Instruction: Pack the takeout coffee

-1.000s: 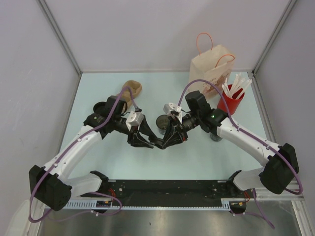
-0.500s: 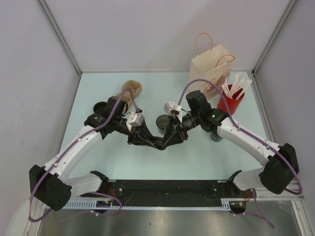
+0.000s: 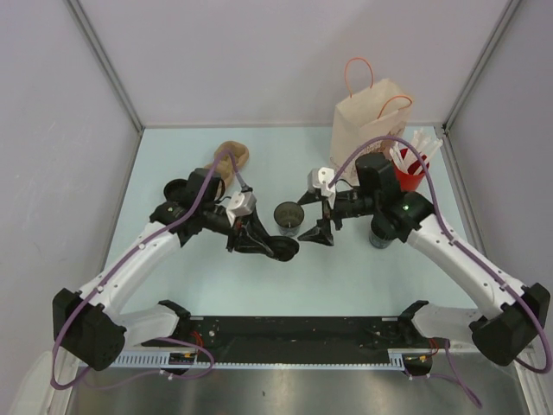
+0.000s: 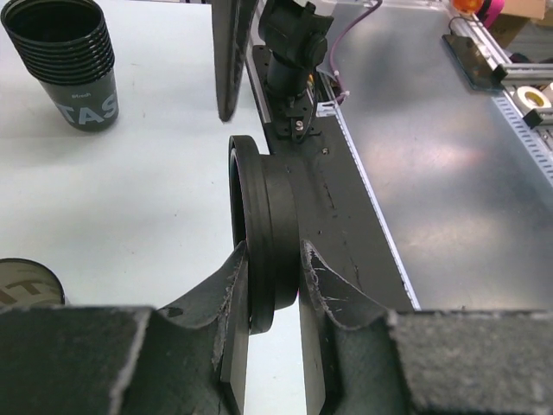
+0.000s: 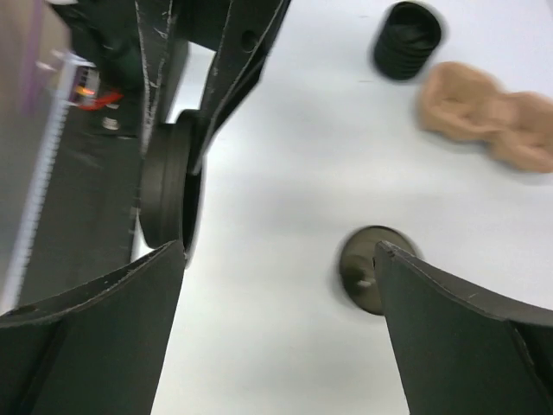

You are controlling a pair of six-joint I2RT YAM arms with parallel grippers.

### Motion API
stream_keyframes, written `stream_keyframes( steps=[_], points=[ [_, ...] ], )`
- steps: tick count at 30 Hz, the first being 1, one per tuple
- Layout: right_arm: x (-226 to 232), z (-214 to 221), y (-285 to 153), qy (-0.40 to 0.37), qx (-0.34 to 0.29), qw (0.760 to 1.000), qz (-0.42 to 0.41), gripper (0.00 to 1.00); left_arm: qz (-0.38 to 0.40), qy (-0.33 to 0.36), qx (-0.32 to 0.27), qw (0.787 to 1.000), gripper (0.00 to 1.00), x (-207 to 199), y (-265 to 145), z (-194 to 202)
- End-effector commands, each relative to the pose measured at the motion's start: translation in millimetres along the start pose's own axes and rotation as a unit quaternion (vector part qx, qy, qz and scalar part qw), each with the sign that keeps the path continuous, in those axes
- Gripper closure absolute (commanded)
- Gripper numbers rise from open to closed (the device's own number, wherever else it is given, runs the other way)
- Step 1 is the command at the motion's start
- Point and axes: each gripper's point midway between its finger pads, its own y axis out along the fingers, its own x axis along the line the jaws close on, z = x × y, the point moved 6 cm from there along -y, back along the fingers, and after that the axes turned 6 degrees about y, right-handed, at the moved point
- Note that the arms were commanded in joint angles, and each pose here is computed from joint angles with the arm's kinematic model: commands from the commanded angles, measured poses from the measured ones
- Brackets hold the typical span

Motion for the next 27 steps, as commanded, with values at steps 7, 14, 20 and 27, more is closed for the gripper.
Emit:
stream_keyframes(
  steps=[7, 14, 20, 27],
  points=[
    [18.1, 2.1, -24.2, -0.224, 0.171, 0.956, 0.076, 0.12, 0.001, -0.147, -0.045, 0.988, 0.76, 31.5, -3.0, -4.8],
    [36.0, 1.9, -15.9, -0.271, 0.211, 0.936, 0.079, 0.23, 0.001, -0.241, -0.030, 0.970, 0.80, 58.5, 0.4, -3.0],
    [50.6, 8.6, 5.6, -0.278, 0.218, 0.934, 0.041, 0.37, -0.002, -0.281, -0.026, 0.959, 0.81, 69.4, 3.9, 6.2],
    [52.8, 21.4, 30.0, -0.299, 0.240, 0.923, 0.041, 0.42, 0.001, -0.294, -0.028, 0.955, 0.85, 71.4, 5.7, 12.0]
  ],
)
